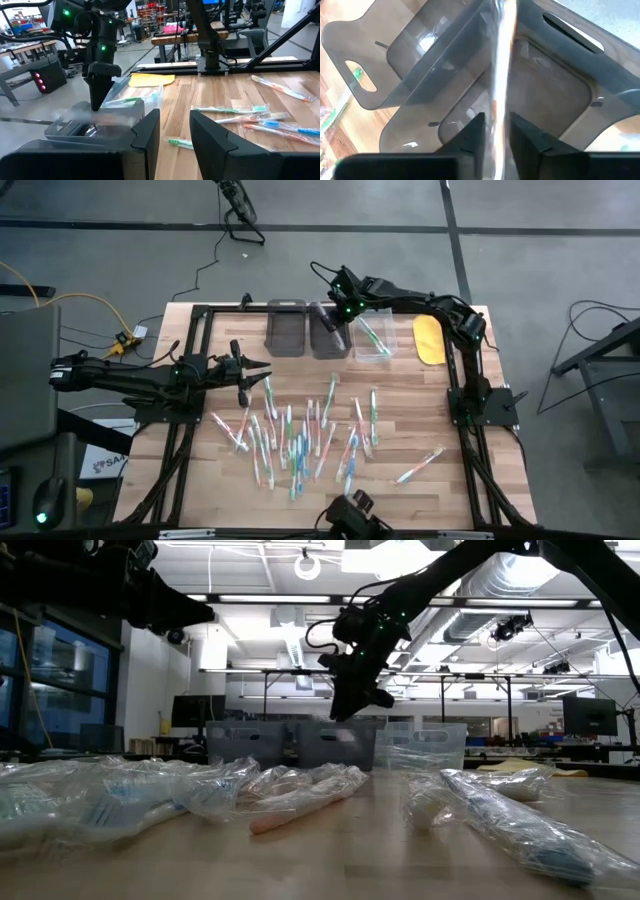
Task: Pick & Place Toothbrushes
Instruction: Put the orange toothbrush into the right black bin
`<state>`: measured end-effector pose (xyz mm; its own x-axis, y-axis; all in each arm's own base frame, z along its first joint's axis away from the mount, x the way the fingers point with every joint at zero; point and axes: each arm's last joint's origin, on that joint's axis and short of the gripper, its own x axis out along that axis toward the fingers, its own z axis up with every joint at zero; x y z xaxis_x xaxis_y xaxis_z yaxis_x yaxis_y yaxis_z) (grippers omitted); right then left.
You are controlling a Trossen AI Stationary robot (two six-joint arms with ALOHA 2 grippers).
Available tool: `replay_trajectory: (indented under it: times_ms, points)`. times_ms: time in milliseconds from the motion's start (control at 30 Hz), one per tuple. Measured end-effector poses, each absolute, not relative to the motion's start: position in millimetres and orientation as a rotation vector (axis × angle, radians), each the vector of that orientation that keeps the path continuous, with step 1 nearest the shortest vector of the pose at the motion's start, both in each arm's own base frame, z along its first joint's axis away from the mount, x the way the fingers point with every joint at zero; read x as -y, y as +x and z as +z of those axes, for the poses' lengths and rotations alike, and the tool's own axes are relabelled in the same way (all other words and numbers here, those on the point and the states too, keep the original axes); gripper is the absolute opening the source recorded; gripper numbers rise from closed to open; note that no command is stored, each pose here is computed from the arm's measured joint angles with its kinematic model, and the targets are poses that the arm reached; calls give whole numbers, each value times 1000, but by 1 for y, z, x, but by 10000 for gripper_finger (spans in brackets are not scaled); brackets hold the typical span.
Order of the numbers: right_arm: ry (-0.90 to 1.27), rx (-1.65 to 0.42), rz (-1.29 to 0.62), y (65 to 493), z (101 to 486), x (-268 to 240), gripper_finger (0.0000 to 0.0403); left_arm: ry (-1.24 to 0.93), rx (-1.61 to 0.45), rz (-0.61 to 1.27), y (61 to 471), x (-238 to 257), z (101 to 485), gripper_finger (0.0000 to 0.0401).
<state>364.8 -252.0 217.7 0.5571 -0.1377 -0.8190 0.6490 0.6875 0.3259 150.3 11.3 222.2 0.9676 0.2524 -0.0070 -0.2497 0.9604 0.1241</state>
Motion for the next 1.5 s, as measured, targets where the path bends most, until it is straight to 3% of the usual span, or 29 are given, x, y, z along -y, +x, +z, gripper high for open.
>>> replay_trajectory:
  times_ms: [267, 467, 667, 1233, 1500]
  points:
    - [691, -877, -470, 359, 232, 244, 161, 146, 49, 259, 146, -11, 230, 101]
    - [700, -1066, -493, 335, 263, 206, 160, 192, 145, 271, 138, -11, 242, 101]
    - [587, -1372, -580, 316, 283, 136, 151, 205, 164, 274, 130, -11, 245, 101]
    - [329, -1769, -370, 252, 229, -47, 148, 254, 214, 284, 127, -11, 251, 101]
    - [226, -1761, -234, 235, 212, -106, 148, 230, 194, 279, 128, -11, 248, 101]
